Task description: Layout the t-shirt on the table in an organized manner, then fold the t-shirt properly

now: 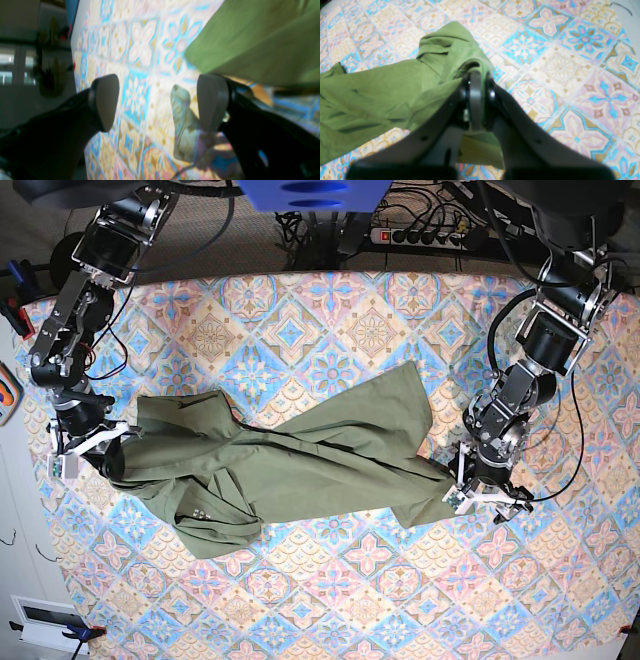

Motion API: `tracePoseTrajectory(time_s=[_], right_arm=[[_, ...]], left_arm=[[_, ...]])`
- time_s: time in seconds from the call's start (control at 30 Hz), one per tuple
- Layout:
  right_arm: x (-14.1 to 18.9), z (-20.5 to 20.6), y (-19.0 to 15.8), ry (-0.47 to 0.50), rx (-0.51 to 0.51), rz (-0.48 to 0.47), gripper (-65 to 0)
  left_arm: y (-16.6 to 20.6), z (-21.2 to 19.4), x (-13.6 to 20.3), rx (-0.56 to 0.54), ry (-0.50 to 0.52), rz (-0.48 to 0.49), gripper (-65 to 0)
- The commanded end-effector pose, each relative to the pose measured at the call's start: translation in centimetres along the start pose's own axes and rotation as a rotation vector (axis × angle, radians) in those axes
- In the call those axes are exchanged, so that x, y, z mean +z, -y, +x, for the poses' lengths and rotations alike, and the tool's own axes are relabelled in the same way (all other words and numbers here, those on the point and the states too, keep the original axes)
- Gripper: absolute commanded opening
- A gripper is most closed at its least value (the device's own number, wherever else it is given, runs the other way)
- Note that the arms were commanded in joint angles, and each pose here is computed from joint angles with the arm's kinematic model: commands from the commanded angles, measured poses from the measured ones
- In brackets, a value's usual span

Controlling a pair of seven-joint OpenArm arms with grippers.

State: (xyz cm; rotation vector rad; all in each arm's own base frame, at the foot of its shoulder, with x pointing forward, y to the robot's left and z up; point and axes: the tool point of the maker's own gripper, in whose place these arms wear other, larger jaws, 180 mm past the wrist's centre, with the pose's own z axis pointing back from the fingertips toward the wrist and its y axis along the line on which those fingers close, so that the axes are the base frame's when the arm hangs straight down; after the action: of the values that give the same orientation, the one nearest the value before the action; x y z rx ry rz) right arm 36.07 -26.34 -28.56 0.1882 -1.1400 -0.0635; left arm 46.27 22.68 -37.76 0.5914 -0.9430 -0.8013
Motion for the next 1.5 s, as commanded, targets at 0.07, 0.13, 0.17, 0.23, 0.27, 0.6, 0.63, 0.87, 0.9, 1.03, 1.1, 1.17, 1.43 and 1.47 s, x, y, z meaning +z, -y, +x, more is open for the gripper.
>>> tracePoseTrajectory(time_s=[0.07, 0.13, 0.17, 0.23, 0.27, 0.6, 0.63, 0.87, 0.9, 1.03, 1.1, 1.17, 1.43, 1.47], right_arm=[[0.2, 2.7, 0.0, 0.08, 0.022, 0.008, -64.7], [0.2, 2.7, 0.0, 0.08, 0.022, 0.008, -64.8], [0.2, 2.6, 0.0, 0.078, 0.021, 0.008, -64.8], [0.2, 2.6, 0.0, 0.078, 0.021, 0.008, -64.8], [0.2, 2.6, 0.0, 0.078, 0.021, 0.008, -64.8], [0.2, 2.7, 0.0, 0.08, 0.021, 0.008, -64.8], [0.2, 2.7, 0.0, 0.081, 0.022, 0.008, -64.8], [0.8, 2.8, 1.1, 0.091, 0.009, -0.02, -64.8], [0.8, 2.8, 1.1, 0.091, 0.009, -0.02, -64.8], [0.8, 2.8, 1.1, 0.092, 0.007, -0.018, -64.8], [0.8, 2.9, 1.0, 0.093, 0.008, -0.018, -64.8], [0.8, 2.9, 1.0, 0.092, 0.009, -0.018, -64.8], [0.8, 2.9, 1.0, 0.092, 0.009, -0.018, -64.8], [0.8, 2.9, 1.0, 0.093, 0.008, -0.017, -64.8]], left_arm=[[-2.1, 0.8, -0.2, -0.009, 0.022, 0.047, -17.1], [-1.3, 1.2, -0.2, -0.012, 0.029, 0.014, -17.1], [-0.7, 1.2, -0.2, -0.022, 0.029, -0.015, -17.1], [0.5, 1.2, -0.2, -0.043, 0.029, -0.081, -17.1], [0.8, 1.1, -0.1, -0.049, 0.027, -0.099, -17.1], [2.3, 2.4, -1.2, -0.022, 0.013, -0.133, -17.1], [2.8, 2.4, -1.6, -0.015, -0.001, -0.141, -17.1], [5.8, 3.9, -1.9, -0.017, 0.0, -0.248, -24.4], [6.5, 4.1, -1.7, -0.027, 0.006, -0.287, -29.6], [8.4, 3.9, -1.1, -0.057, 0.006, -0.398, -55.0], [8.5, 4.0, -1.0, -0.06, 0.007, -0.408, -61.9], [8.4, 4.1, -1.0, -0.06, 0.01, -0.408, -63.0], [3.7, 6.5, -1.0, -0.032, 0.089, -0.319, -65.0], [2.8, 7.3, -0.7, -0.01, 0.114, -0.296, -65.0]])
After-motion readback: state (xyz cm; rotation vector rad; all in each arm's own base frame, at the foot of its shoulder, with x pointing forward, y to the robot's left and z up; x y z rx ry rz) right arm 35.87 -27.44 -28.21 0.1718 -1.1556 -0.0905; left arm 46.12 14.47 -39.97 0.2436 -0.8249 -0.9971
